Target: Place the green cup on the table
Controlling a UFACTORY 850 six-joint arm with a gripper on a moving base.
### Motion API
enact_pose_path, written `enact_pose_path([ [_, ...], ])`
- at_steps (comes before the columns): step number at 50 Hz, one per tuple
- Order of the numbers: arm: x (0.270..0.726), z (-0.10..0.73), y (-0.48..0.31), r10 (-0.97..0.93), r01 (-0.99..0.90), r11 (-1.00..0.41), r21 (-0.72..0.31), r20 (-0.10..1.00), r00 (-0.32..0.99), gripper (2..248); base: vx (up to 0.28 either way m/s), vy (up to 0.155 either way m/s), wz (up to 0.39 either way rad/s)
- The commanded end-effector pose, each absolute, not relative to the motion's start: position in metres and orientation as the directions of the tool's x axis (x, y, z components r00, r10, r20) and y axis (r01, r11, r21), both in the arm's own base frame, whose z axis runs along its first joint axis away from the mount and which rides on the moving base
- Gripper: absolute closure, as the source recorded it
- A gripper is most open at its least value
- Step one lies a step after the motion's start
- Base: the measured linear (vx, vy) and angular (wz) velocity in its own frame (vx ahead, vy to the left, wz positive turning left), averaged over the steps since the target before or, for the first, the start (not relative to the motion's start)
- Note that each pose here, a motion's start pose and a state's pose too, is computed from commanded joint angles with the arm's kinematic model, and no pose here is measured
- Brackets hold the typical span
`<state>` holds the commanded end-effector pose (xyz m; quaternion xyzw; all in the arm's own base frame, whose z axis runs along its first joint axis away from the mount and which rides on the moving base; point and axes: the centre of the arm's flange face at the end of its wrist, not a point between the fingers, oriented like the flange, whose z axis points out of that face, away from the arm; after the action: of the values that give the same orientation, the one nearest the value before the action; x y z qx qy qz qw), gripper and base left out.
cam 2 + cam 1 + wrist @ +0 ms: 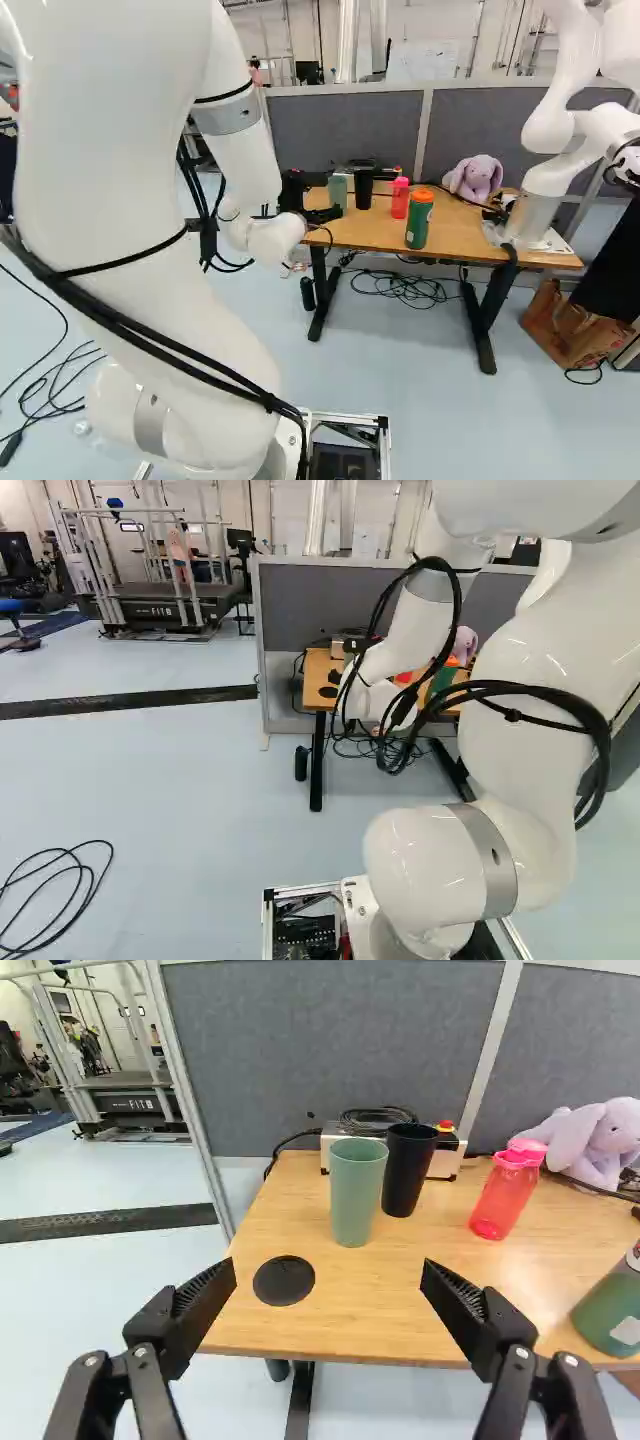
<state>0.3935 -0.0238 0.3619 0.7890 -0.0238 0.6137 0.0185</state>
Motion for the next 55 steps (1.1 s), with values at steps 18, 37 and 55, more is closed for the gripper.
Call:
enact_pose_path([
  [18, 0.369, 0.367, -0.018, -0.013, -0.048, -0.999, 0.0, 0.965, 0.262, 3, 0.0, 0.0, 0.0],
  [37, 0.331, 0.371, -0.01, -0.009, -0.03, -1.0, 0.0, 0.958, 0.286, 3, 0.0, 0.0, 0.0],
  [55, 0.299, 0.37, -0.004, -0.004, -0.014, -1.0, 0.0, 0.952, 0.307, 3, 0.0, 0.0, 0.0],
])
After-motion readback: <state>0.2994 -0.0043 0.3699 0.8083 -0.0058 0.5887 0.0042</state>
